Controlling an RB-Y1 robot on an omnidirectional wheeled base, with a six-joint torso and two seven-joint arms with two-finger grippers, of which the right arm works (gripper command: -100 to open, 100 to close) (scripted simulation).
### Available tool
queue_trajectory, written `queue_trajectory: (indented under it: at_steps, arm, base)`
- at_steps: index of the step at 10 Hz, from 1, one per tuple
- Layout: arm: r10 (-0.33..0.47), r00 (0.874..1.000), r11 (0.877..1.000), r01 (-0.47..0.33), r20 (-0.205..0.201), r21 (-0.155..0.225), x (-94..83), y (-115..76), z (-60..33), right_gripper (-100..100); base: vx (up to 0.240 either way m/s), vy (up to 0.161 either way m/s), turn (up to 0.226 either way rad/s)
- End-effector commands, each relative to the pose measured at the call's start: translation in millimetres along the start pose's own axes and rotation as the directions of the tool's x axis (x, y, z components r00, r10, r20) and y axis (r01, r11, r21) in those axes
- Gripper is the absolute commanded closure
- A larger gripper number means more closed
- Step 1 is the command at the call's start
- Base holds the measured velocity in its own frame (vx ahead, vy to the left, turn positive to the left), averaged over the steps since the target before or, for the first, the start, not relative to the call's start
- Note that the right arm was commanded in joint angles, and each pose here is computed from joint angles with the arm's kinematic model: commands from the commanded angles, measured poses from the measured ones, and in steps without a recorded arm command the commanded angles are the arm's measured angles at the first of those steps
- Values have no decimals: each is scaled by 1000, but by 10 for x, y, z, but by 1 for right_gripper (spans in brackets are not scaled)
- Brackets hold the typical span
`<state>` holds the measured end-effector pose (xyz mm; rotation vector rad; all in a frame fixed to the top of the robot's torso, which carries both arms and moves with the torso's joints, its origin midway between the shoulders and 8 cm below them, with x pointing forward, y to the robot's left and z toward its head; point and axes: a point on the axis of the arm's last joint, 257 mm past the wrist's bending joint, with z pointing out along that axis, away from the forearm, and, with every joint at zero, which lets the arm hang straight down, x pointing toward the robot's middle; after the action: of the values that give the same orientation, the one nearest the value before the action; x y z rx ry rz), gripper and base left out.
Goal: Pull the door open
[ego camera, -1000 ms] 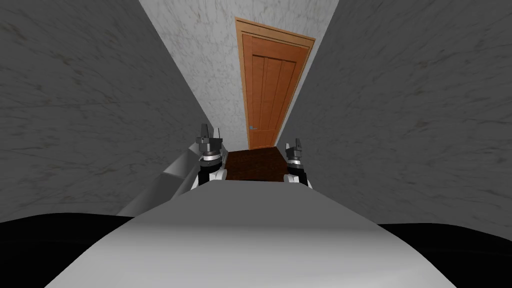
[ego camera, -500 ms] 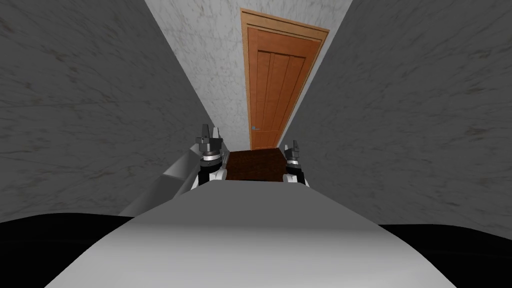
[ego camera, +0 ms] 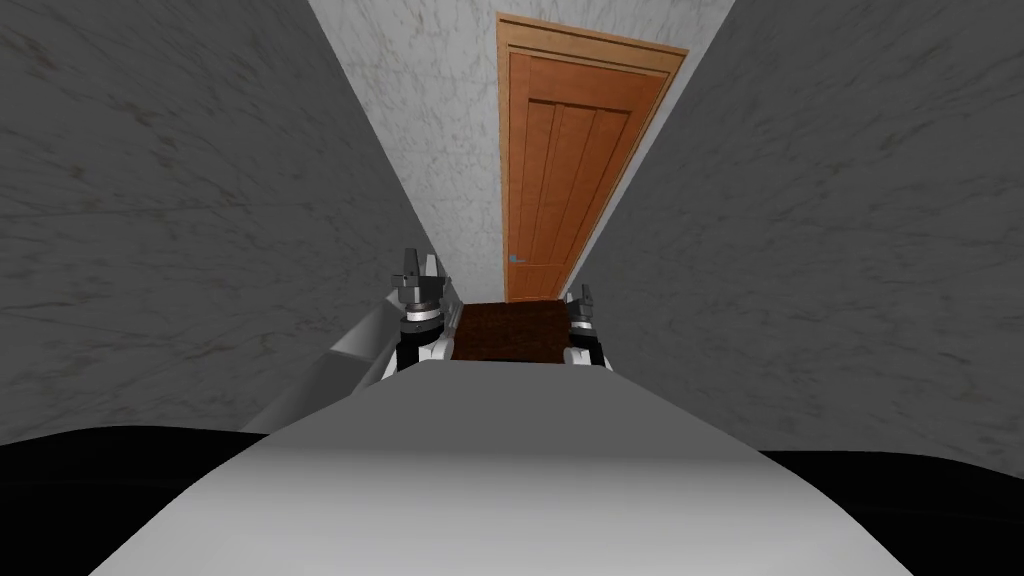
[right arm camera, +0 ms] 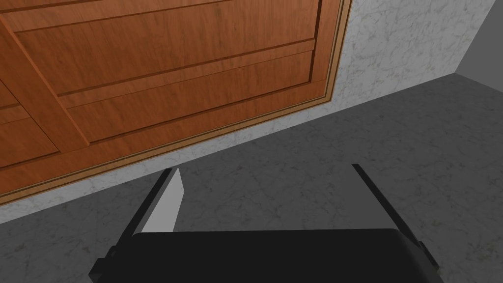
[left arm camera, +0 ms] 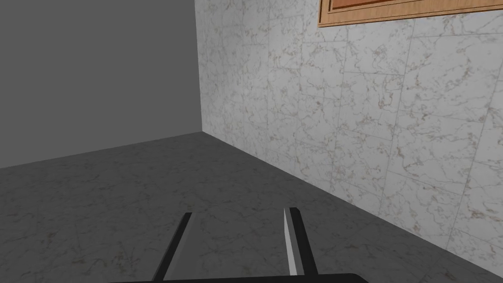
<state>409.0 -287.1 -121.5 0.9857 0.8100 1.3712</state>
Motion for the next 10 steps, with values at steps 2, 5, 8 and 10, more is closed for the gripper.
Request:
queue_trajectory:
  at_steps: [2,5,8,10]
  arm:
    - [1,1000,1000,-1,7,23,-60,-185,-20,-100]
    - [1,1000,999,-2,18,51,-135,-408,-46,-100]
    - [-1,1000,997,-2,32,81,-221,-630,-79,-100]
    - [-3,999,995,-1,42,101,-285,-779,-105,-100]
  base:
    - [95,20,103]
    - [103,34,124]
    - [106,8,120]
    - [98,19,114]
